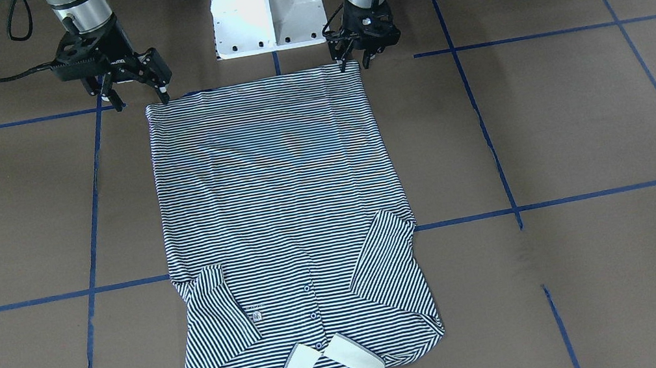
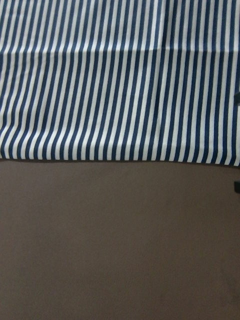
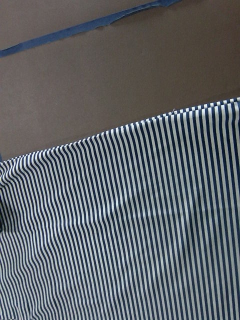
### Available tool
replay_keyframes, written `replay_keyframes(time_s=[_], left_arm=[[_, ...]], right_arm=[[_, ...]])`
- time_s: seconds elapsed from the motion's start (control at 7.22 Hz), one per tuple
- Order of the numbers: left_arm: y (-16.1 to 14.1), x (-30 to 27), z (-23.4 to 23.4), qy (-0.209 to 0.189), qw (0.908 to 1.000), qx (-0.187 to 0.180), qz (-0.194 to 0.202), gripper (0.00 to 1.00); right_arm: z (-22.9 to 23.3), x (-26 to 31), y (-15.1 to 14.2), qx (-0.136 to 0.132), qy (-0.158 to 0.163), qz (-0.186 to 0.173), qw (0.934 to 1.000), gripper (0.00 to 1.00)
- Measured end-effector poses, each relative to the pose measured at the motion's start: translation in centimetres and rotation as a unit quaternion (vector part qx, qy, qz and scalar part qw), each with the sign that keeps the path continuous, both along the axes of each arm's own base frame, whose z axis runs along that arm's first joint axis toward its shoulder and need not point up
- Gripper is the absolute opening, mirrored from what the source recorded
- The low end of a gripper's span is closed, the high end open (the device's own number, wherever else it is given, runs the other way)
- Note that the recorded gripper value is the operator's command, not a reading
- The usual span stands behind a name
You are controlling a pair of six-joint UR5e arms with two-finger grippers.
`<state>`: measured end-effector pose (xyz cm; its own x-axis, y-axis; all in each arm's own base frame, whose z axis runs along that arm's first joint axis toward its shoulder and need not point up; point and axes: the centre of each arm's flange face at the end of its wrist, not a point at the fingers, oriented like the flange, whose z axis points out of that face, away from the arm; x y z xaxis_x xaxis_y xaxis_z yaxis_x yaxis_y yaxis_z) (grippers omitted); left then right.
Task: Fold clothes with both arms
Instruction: 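Grasp the hem corners with both grippers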
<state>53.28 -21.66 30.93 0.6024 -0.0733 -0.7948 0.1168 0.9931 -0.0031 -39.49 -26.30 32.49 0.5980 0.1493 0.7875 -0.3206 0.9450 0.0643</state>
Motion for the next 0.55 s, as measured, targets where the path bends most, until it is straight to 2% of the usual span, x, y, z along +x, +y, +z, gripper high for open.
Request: replay_keyframes(time_s=[0.42, 0.55], left_arm=[[0.26, 0.19, 0.14, -0.002, 1.0, 0.0, 0.002, 0.55], [0.59, 0.38, 0.15, -0.002, 1.0, -0.001, 0.006, 0.49]], right_arm=[[0.01, 0.0, 0.01, 0.0, 0.0, 0.0, 1.0, 0.99], [0.0, 0.0, 0.01, 0.0, 0.0, 0.0, 1.0, 0.99]])
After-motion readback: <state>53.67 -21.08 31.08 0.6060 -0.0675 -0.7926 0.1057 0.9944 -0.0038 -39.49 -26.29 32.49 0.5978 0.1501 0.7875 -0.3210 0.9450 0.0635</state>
